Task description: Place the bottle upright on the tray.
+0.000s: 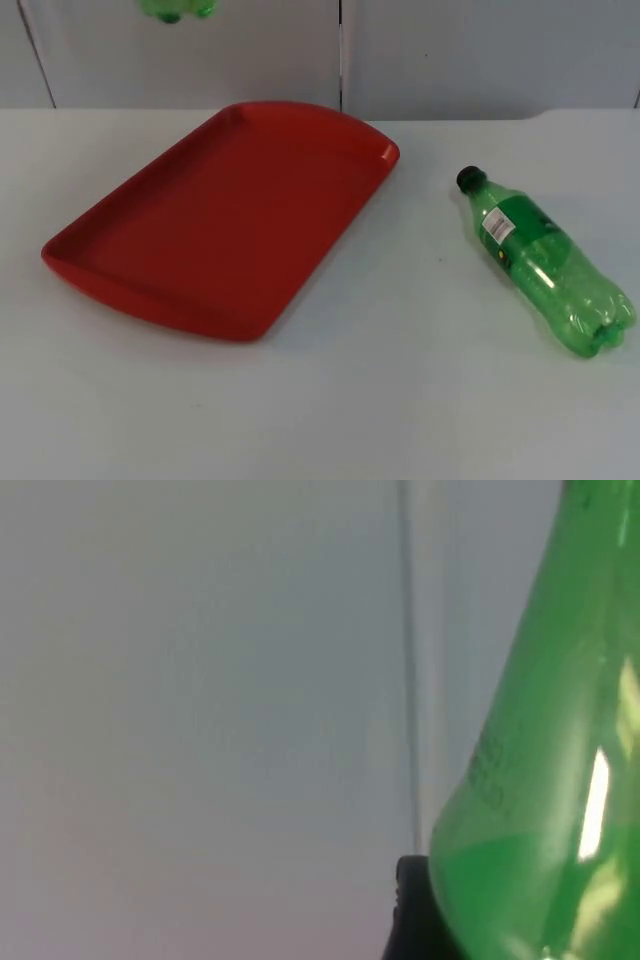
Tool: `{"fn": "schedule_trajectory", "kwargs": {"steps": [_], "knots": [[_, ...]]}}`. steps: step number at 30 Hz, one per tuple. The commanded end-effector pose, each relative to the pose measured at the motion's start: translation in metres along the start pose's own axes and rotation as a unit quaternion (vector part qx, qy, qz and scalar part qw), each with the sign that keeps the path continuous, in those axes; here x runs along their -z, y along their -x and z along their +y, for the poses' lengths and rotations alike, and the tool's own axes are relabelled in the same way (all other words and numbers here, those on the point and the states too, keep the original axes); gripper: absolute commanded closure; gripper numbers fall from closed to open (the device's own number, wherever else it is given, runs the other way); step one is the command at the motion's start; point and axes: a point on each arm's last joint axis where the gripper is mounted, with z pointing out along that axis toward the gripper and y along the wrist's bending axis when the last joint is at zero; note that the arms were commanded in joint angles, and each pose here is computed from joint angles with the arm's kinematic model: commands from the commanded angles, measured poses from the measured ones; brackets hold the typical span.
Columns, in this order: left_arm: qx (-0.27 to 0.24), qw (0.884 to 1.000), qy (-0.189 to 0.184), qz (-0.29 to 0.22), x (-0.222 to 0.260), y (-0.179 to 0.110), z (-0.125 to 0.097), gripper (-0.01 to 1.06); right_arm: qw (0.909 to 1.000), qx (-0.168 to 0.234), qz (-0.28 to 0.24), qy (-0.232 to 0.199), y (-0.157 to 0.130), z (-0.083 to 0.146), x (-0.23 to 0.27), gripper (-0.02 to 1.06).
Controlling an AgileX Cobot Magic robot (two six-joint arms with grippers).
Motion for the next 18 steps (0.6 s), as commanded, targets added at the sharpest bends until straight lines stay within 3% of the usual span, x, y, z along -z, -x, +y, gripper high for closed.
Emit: {"fn": "schedule_trajectory", "kwargs": {"steps": [1,7,14,18], "knots": [[-0.003,1.000,0.010,0.004,-0.003,-0.010,0.009,1.05,1.0000,-0.005,-0.003,0.001,0.000,0.001,0.000,-0.01],[0.004,1.000,0.020,0.005,-0.011,-0.028,0.016,1.05,1.0000,-0.005,-0.003,0.001,0.000,0.001,0.000,-0.01],[-0.034,0.999,-0.007,-0.035,-0.022,-0.045,0.012,1.05,1.0000,-0.005,-0.003,0.001,0.000,0.001,0.000,-0.01],[-0.033,0.997,-0.015,-0.061,-0.032,-0.071,0.011,1.05,1.0000,-0.005,-0.003,0.001,0.000,0.001,0.000,-0.01]]}}
